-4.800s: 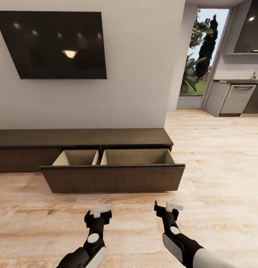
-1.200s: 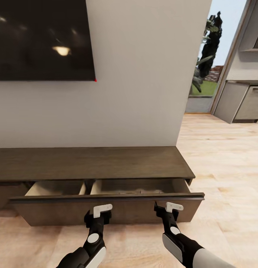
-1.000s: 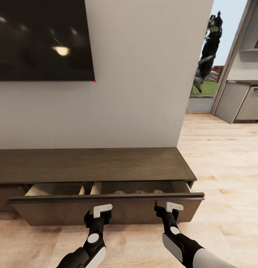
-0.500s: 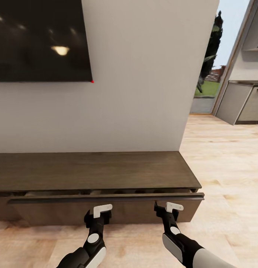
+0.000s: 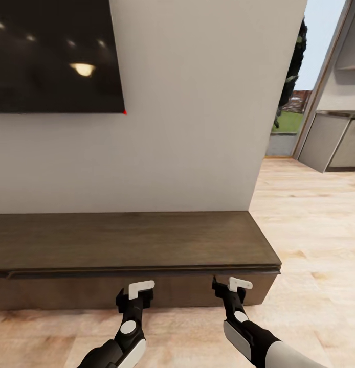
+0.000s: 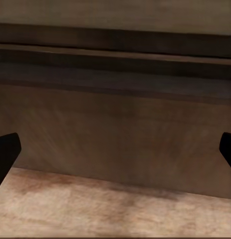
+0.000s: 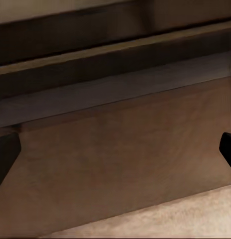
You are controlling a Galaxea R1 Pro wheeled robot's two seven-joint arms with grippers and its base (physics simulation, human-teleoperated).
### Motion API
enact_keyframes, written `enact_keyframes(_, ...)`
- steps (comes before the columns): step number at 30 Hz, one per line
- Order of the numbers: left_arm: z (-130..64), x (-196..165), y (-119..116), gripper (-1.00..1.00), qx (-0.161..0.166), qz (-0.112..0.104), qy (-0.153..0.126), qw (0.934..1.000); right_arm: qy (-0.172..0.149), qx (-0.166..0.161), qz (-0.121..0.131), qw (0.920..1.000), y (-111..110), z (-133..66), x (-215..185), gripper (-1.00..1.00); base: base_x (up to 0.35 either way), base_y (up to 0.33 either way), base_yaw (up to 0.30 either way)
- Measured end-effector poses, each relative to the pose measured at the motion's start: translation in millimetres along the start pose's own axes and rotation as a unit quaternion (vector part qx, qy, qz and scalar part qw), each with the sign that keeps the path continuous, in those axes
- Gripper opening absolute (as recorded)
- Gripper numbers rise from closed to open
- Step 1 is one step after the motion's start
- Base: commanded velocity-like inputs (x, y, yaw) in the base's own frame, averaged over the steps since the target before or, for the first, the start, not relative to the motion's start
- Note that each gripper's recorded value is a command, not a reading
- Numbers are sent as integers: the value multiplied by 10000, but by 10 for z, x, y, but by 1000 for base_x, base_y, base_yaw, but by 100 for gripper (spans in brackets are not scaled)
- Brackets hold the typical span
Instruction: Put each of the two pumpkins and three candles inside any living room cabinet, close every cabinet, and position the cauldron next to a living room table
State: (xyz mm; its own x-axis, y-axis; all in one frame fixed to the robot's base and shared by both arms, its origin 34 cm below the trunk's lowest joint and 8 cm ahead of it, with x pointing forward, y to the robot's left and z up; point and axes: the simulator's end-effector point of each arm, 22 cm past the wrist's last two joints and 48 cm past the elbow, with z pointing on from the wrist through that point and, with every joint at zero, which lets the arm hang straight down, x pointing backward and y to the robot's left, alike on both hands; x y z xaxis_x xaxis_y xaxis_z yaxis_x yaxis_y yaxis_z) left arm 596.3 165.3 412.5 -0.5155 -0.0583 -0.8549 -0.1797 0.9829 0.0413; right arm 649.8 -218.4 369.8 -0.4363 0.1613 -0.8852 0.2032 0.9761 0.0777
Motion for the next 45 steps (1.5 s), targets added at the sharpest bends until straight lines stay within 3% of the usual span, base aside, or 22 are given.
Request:
enact_keyframes(13,2,3,0,100,0,0,3,10000,5,2,-1,10000,-2,2,4,100,-319,0,0)
enact_keyframes(21,9,30,-4,100,32,-53,149,9999,147,-41,14,9999,17,4,56,100,-334,0,0)
enact_keyframes(22,3,56,-15,100,47,-15,241,9997,263,-96,-14,9996,43,2,101,100,-170,0,0)
enact_keyframes(25,-90,163,-129,100,246,235,938,9950,1010,-282,-220,9943,123,-39,407,100,-74,0,0)
enact_keyframes(27,-214,186,-226,100,514,266,1572,9859,1547,-263,-270,9872,92,-82,610,100,-21,0,0)
enact_keyframes(31,-347,164,-276,100,841,99,2187,9721,2044,-132,33,9788,-12,-104,745,100,-7,0,0)
enact_keyframes(34,-382,111,-212,100,877,9,2431,9660,2348,-270,215,9714,28,-151,761,100,-1,0,0)
enact_keyframes(37,-334,202,-32,100,674,-97,2703,9604,2576,-498,266,9646,127,-215,769,100,0,0,0)
enact_keyframes(45,-179,159,247,100,438,-32,2829,9582,2622,-568,213,9631,136,-230,810,100,0,0,0)
